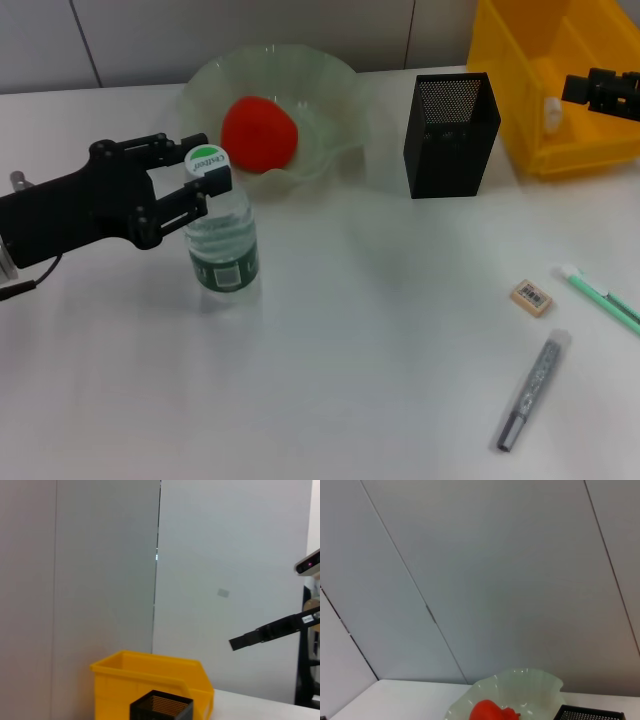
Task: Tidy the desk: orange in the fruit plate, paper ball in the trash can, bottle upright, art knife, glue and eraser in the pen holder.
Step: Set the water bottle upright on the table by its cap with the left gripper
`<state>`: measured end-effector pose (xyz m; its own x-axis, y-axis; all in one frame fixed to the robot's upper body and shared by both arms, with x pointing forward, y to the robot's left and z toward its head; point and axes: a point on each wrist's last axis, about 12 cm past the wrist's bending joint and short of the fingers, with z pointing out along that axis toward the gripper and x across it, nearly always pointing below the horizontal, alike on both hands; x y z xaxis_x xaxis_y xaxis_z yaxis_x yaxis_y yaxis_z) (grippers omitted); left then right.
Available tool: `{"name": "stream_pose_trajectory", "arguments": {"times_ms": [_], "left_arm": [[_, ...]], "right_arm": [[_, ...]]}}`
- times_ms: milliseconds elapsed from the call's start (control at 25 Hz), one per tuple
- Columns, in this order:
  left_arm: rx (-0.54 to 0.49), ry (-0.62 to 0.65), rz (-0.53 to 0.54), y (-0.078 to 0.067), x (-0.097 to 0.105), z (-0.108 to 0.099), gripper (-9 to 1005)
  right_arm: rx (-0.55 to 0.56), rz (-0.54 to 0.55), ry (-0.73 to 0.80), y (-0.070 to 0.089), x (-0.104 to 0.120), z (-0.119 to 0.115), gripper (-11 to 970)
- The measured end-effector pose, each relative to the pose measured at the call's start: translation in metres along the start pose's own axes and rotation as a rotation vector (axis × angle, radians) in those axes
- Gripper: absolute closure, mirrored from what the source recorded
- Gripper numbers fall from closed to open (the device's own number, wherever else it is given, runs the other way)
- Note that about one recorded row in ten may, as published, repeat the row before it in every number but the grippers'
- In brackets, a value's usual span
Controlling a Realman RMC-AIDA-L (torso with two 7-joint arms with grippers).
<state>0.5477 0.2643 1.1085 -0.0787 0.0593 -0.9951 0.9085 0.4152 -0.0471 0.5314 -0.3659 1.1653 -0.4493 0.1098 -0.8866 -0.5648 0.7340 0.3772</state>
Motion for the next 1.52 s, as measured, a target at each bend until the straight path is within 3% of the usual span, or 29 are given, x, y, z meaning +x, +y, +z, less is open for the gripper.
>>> {"name": "stream_pose_trajectory", "arguments": {"times_ms": [440,1000,1400,1520], "left_arm": [[-0.085,0.007,0.004,0.009,0.001,-0.005,558],[-0.244,-0.006,0.003,0.025,0.002,-0.03,558],[-0.283,0.011,0.02,0.03,0.004,-0.032,557],[-0.341,0.021,0.019,0.037,0.005,-0.028,557]], "right_arm": [[-0.019,0.001,0.014,0.003,0.002,0.001,379],[-0.034,-0.006,0.022,0.006,0.009,0.001,379],[-0.05,-0.002,0.029,0.008,0.012,0.0,379],[-0.051,-0.001,0.03,0.008,0.013,0.0,379]]}}
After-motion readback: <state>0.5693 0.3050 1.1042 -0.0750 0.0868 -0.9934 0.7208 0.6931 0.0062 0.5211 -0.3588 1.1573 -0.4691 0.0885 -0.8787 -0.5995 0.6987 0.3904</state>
